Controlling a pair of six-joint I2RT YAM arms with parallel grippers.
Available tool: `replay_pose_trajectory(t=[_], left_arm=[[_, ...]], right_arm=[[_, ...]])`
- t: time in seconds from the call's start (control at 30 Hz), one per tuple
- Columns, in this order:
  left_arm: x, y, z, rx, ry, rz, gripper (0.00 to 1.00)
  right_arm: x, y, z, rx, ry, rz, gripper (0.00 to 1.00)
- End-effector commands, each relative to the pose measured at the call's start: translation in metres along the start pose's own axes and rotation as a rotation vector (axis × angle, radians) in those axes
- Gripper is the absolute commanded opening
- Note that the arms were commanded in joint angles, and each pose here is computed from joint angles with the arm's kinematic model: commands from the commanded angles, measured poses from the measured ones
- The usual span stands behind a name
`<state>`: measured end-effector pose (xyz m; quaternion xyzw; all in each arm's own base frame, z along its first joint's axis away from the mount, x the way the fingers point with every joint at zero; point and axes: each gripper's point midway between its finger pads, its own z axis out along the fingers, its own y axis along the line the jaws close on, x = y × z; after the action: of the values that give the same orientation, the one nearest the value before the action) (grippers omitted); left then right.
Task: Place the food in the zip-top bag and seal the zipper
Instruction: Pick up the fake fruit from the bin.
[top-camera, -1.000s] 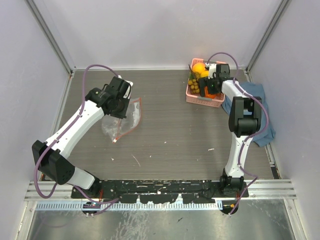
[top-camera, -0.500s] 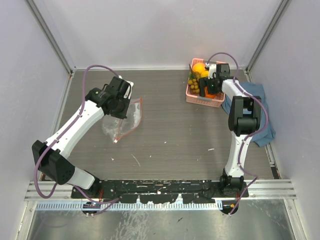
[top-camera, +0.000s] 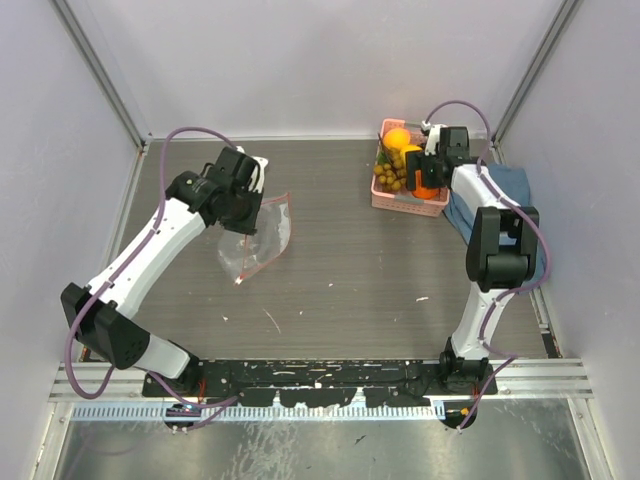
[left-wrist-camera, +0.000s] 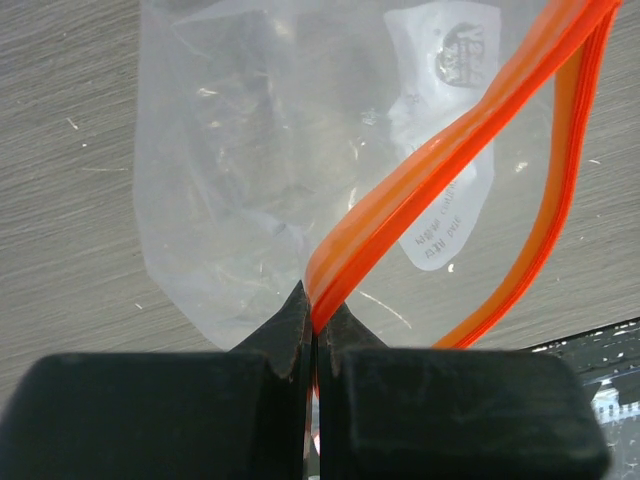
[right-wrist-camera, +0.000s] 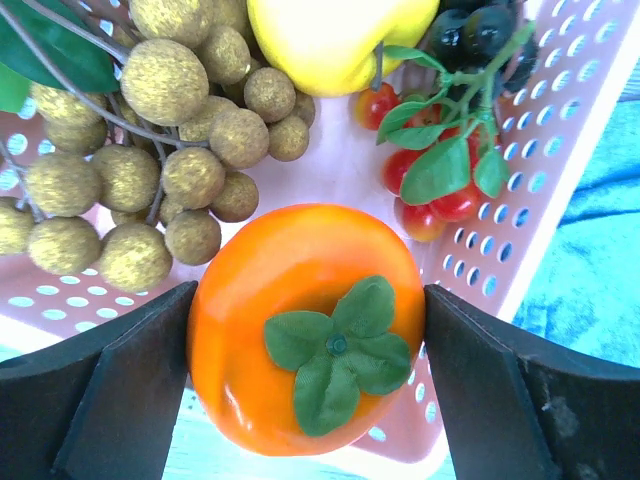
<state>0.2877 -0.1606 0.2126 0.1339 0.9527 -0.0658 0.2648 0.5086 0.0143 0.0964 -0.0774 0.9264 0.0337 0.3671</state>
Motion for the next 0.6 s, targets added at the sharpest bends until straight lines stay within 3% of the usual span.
replay_pose_trajectory(t=[0.0,0.37,0.57], left_arm=[[-0.015,-0.007,-0.015,0.037,-0.049,-0.016,0.00],[-0.006,-0.014,-0.004,0.072,-0.008,-0.022,0.00],[-0.005,-0.016,-0.005,0.082,-0.004,-0.029,0.00]], right_arm=[[-0.044,-0.008,-0.039,0.076,-0.156,0.044,0.68],[-0.054,0.038,-0.104,-0.031,-0.324,0.138,0.67],[-0.065,0.112,-0.157,-0.188,-0.462,0.106,0.69]])
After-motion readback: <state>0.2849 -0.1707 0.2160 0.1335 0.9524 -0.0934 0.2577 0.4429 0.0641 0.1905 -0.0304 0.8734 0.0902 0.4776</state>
